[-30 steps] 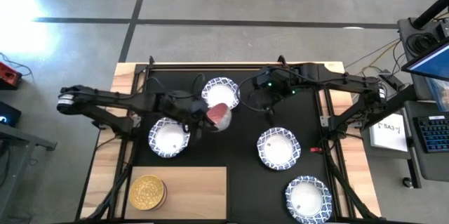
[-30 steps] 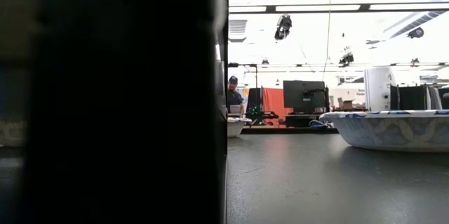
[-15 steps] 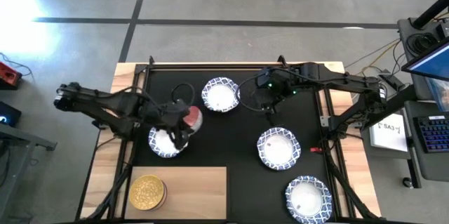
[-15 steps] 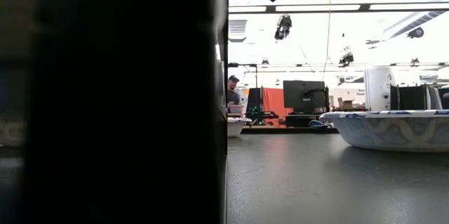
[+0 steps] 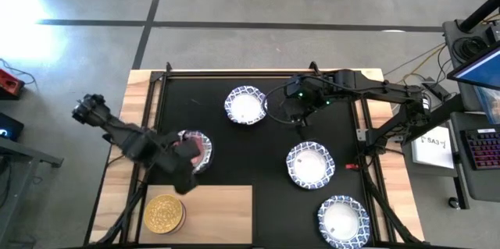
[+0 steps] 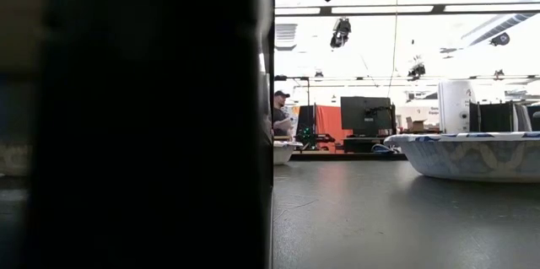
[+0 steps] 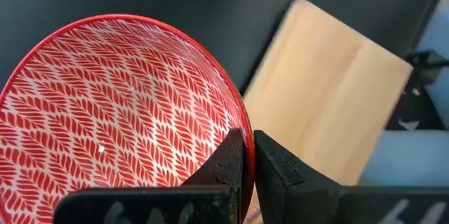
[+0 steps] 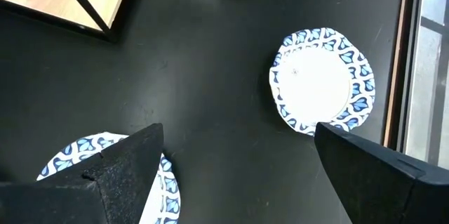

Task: Place and stack bowls onto a shelf
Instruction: Stack the red patterned bowl on top of the yellow patterned bowl on the shelf

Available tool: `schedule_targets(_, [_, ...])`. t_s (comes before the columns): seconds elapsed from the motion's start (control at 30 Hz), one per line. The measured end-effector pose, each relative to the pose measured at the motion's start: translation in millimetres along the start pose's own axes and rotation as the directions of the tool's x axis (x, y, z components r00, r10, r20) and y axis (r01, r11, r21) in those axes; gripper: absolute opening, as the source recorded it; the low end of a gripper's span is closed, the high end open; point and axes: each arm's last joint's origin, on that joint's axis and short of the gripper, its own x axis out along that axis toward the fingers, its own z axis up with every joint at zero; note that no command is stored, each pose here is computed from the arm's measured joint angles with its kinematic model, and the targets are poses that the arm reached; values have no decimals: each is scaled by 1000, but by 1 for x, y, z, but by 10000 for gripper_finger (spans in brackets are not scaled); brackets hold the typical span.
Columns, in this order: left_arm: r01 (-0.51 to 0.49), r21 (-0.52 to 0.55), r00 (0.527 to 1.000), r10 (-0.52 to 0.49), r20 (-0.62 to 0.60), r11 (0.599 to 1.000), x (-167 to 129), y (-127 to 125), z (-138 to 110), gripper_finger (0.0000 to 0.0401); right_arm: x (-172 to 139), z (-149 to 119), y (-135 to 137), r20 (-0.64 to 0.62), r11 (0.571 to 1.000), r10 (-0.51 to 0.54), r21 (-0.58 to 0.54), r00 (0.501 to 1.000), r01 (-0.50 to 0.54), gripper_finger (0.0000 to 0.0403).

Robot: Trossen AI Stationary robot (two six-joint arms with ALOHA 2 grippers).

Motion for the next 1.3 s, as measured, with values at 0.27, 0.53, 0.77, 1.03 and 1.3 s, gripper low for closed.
schedule_targets(0.27, [10,-63,999,-13,-47,998,-2,-22,-39,3,0,0,0,0,1000,0,0,1000,0,359])
schedule_targets(0.53, [20,-212,995,-41,-95,977,-10,-34,-64,3,0,0,0,0,1000,0,-1,1000,0,359])
schedule_targets(0.77, [43,-310,989,-84,-123,950,-19,-55,-79,3,0,0,0,0,1000,0,0,1000,0,359])
schedule_targets(1.03, [-75,-304,981,15,-194,950,-9,-79,-90,3,0,0,0,0,1000,0,1,1000,0,359])
schedule_targets(1.3, [-114,-280,977,57,-205,953,10,-97,-95,3,0,0,0,0,1000,0,1,1000,0,359])
